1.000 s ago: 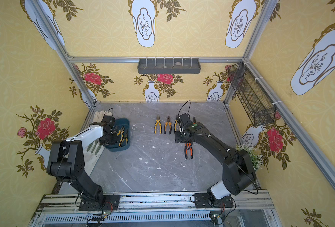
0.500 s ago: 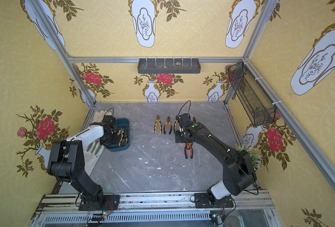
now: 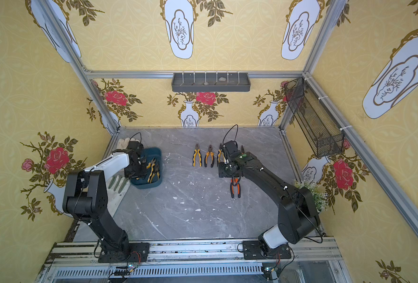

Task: Take the pliers out of the storage box
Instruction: Pick up the pliers from the storage box.

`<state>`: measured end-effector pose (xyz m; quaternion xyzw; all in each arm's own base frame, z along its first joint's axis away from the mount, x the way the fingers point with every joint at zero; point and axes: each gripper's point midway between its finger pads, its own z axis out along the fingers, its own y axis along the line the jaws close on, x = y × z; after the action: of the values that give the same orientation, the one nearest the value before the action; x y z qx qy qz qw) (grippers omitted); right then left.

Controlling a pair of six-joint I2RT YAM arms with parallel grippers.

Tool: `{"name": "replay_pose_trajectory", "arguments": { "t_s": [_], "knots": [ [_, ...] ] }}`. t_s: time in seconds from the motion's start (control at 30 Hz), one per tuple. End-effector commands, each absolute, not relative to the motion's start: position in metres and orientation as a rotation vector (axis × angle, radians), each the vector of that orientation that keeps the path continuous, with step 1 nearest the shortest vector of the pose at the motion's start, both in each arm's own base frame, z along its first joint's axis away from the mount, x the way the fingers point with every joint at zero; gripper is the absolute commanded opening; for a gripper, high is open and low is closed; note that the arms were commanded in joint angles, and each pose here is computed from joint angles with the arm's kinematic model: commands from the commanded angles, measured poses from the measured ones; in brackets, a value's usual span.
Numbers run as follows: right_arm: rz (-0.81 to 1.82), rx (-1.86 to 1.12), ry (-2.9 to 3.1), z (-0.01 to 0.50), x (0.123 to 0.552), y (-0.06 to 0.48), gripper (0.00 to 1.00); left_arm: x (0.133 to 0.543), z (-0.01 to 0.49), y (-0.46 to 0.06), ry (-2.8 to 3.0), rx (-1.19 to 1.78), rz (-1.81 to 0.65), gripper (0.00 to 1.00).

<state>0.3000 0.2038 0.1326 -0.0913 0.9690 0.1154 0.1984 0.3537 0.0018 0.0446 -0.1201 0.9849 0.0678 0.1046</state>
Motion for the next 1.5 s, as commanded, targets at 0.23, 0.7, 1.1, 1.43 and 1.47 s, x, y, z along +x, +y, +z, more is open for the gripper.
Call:
{"name": "replay_pose_trajectory", "arguments": {
  "t_s": [0.23, 0.7, 1.1, 1.43, 1.47],
  "knots": [
    [0.313, -0.25, 2.7, 0.135, 0.301, 0.202, 0.54, 0.343, 0.045, -0.013, 2.921, -0.33, 0.087, 0.21],
    [0.316, -0.25, 2.7, 0.134, 0.299, 0.202, 0.54, 0.335, 0.028, -0.019, 2.962, -0.316, 0.112, 0.27],
    [0.315, -0.249, 2.7, 0.133, 0.299, 0.201, 0.54, 0.334, 0.032, -0.019, 2.947, -0.303, 0.158, 0.21],
    [0.319, -0.247, 2.703, 0.134, 0.297, 0.201, 0.54, 0.342, 0.062, -0.019, 2.892, -0.273, 0.157, 0.0],
    [0.32, -0.246, 2.702, 0.134, 0.297, 0.201, 0.54, 0.343, 0.065, -0.02, 2.883, -0.273, 0.155, 0.0]
  ]
}}
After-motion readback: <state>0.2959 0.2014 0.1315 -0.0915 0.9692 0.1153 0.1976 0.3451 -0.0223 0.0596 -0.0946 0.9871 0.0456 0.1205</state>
